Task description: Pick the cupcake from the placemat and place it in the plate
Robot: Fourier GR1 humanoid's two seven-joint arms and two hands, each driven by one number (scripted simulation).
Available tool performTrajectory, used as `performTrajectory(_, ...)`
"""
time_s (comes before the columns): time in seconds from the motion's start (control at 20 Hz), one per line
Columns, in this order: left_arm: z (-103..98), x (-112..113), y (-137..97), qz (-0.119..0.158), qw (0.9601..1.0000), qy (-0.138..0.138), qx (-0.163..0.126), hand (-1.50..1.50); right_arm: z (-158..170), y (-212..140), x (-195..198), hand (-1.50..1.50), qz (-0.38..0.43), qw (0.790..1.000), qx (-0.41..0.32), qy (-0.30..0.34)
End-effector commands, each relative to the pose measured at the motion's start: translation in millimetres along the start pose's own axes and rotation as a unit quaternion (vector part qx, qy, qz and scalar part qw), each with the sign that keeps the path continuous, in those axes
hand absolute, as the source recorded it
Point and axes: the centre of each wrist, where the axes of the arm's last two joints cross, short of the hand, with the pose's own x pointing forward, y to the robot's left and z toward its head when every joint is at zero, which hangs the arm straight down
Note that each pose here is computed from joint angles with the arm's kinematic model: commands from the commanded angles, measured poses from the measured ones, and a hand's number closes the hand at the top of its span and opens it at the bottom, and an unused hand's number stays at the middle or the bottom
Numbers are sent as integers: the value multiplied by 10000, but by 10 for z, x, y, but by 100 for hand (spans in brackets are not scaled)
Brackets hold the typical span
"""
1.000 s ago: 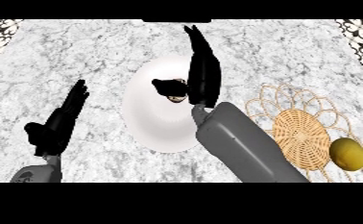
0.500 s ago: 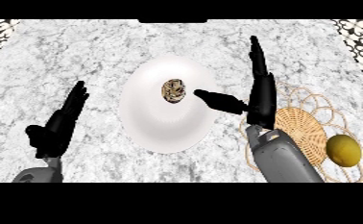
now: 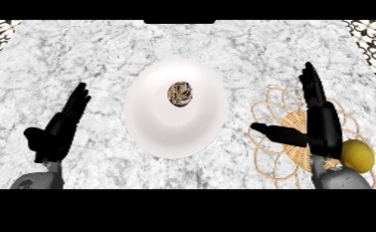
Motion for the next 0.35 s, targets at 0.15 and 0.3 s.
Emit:
performTrajectory(0.15, -12, -117, 37, -33, 10000, 27, 6, 0, 124, -417, -246, -150, 170, 9996, 204, 18)
performTrajectory(0.3, -52, 95, -9, 61, 10000, 28, 15, 0, 254, -461, -469, -150, 191, 9997, -63, -119)
